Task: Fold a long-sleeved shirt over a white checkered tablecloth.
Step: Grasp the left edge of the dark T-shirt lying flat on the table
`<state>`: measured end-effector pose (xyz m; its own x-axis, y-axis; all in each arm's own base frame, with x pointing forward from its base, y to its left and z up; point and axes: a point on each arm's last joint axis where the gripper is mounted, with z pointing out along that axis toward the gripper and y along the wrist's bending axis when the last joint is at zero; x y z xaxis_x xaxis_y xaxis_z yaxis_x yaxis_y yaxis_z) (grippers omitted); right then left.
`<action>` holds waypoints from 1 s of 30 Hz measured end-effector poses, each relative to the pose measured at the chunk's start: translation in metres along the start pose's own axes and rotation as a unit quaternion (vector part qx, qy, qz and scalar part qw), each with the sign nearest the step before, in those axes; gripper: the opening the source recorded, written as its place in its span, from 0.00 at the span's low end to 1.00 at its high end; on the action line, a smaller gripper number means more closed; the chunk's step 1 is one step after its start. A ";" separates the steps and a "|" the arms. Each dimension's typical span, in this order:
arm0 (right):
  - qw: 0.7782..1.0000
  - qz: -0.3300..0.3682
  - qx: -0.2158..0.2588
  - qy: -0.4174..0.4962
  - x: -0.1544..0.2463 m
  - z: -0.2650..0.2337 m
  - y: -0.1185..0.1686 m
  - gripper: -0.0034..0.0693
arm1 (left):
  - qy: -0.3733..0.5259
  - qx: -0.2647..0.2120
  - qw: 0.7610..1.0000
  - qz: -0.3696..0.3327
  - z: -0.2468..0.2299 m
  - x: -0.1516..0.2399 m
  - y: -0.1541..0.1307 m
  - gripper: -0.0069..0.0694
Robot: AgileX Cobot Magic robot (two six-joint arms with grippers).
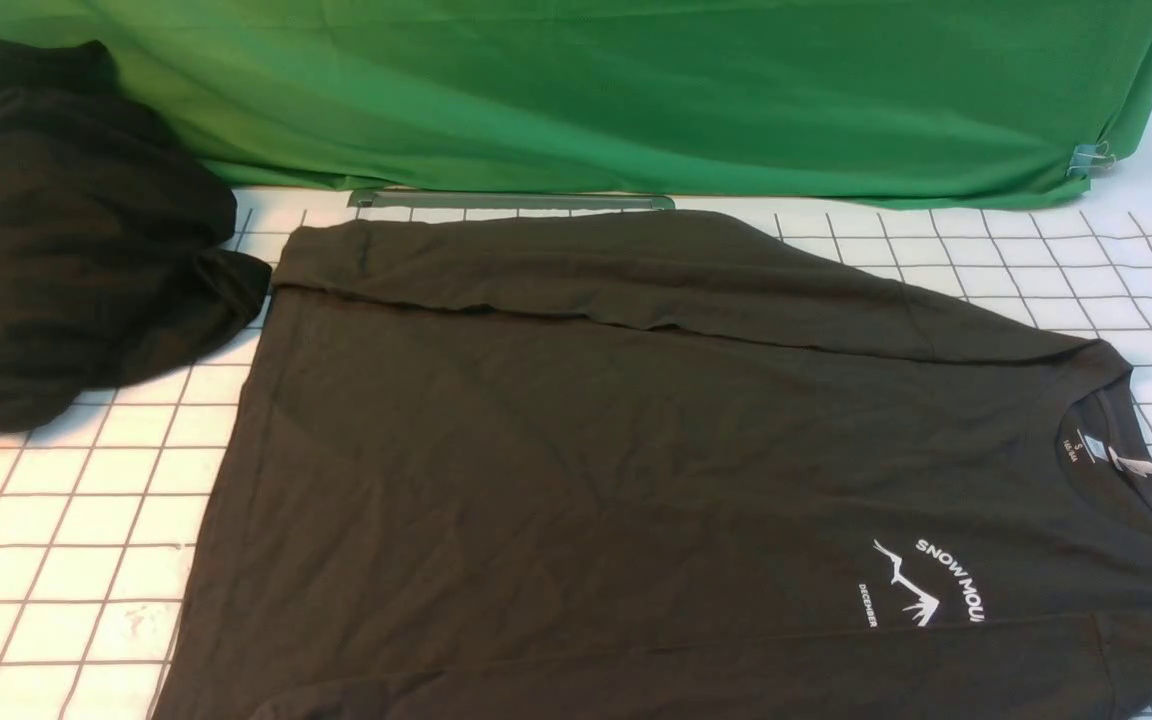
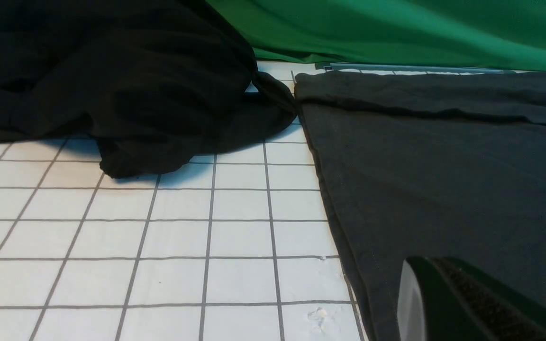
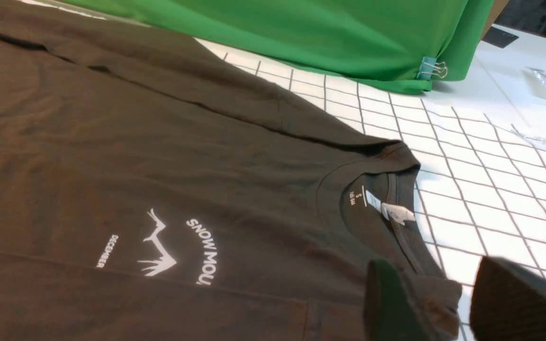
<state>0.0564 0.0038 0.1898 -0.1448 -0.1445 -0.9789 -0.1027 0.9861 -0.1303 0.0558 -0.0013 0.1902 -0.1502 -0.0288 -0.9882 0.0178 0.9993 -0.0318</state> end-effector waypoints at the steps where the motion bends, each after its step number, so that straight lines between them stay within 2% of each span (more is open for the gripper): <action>1: 1.000 0.000 0.000 0.000 0.000 0.000 0.000 0.39 | 0.000 0.000 1.000 0.000 0.000 0.000 0.000 0.09; 24: 1.000 -0.001 0.000 -0.004 -0.001 0.000 0.000 0.39 | 0.000 0.002 1.000 -0.011 0.000 0.000 0.000 0.09; 25: 1.000 0.000 0.000 -0.004 -0.001 0.000 0.000 0.39 | 0.000 0.005 0.999 -0.035 0.000 0.000 -0.001 0.09; 27: 1.000 0.028 -0.003 -0.008 -0.001 0.000 0.001 0.39 | 0.002 0.023 0.988 -0.155 0.000 0.000 -0.004 0.09; 29: 0.993 0.111 -0.012 -0.023 -0.004 0.000 0.002 0.39 | 0.007 0.048 0.946 -0.321 0.000 -0.002 -0.009 0.09; 30: 0.979 0.197 -0.021 -0.036 -0.007 0.000 0.002 0.39 | 0.012 0.061 0.915 -0.399 -0.001 -0.002 -0.011 0.09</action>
<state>0.0569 0.0072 0.1964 -0.1126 0.2548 -0.9604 -0.0929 0.9596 0.2655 0.0553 -0.0122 0.1931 -0.1841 -0.7463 -0.6396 0.0028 0.6503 -0.7596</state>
